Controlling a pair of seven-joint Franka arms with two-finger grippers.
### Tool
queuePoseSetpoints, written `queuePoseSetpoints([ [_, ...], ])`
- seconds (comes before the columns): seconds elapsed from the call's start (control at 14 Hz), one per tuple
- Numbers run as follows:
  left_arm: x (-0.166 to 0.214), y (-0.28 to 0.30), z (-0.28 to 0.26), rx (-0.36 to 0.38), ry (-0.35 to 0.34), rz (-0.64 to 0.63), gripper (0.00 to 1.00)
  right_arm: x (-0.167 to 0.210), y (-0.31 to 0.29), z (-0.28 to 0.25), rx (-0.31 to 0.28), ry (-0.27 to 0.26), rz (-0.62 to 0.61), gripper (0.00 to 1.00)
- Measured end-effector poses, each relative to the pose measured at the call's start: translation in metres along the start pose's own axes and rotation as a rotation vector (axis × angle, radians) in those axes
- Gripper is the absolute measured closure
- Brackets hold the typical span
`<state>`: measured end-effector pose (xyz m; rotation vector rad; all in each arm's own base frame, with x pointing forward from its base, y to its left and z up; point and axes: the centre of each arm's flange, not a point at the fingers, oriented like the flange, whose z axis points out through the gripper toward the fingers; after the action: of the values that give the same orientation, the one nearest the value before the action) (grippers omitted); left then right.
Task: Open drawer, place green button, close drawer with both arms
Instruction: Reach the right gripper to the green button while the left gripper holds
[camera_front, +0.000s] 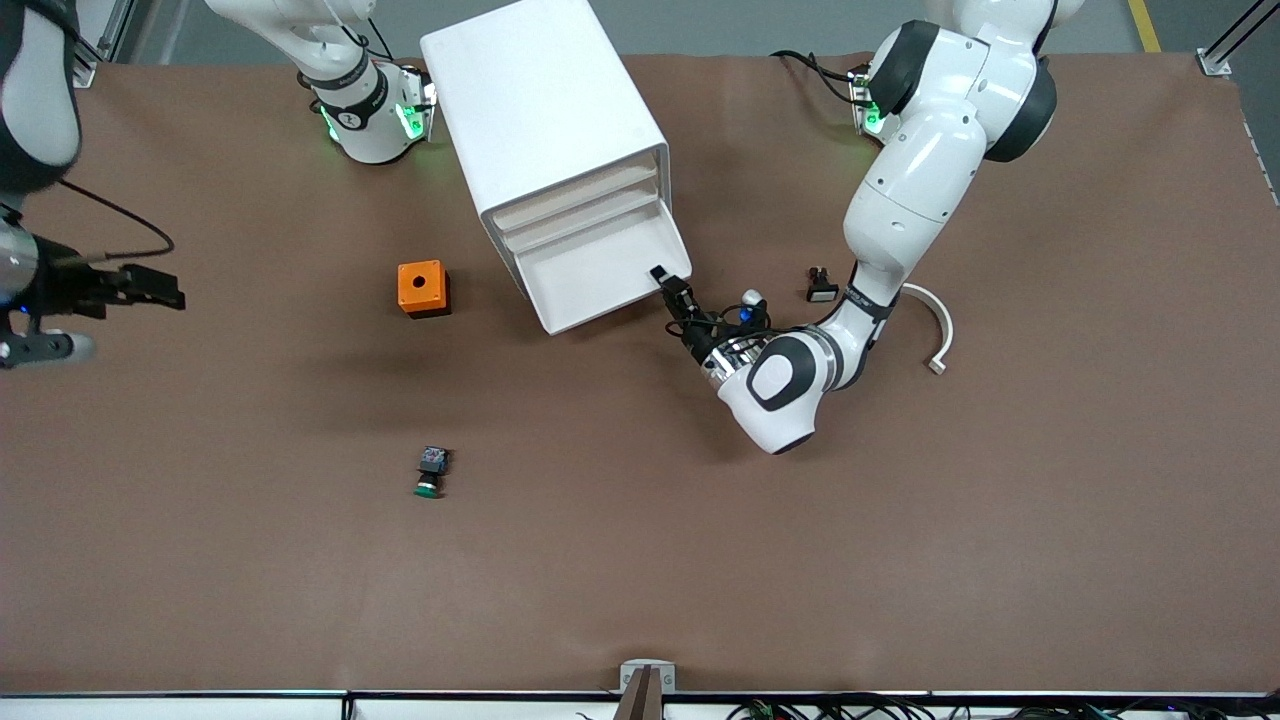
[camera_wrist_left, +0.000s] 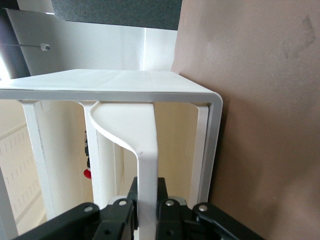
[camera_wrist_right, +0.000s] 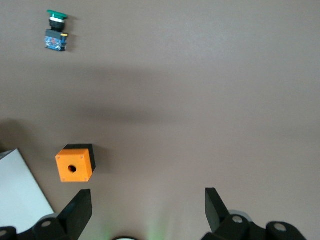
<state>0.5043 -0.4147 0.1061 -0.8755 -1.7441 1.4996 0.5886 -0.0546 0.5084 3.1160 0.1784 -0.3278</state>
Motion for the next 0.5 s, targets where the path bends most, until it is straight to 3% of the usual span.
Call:
queuePoseSetpoints([
  [0.21,0.001,0.0,-0.005,-0.003,-0.009,0.0,0.83,0.021,-0.019,0.02,0.064,0.016,0.143,0.0],
  [0.36,0.0,-0.001,-0.007,-0.005,-0.013,0.008,0.68,0.034,-0.058,0.03,0.075,0.024,0.272,0.0],
  [0.5,-0.002,-0.004,-0.013,-0.011,-0.022,0.081,0.47,0.054,-0.096,0.05,0.066,0.045,0.331,0.0],
])
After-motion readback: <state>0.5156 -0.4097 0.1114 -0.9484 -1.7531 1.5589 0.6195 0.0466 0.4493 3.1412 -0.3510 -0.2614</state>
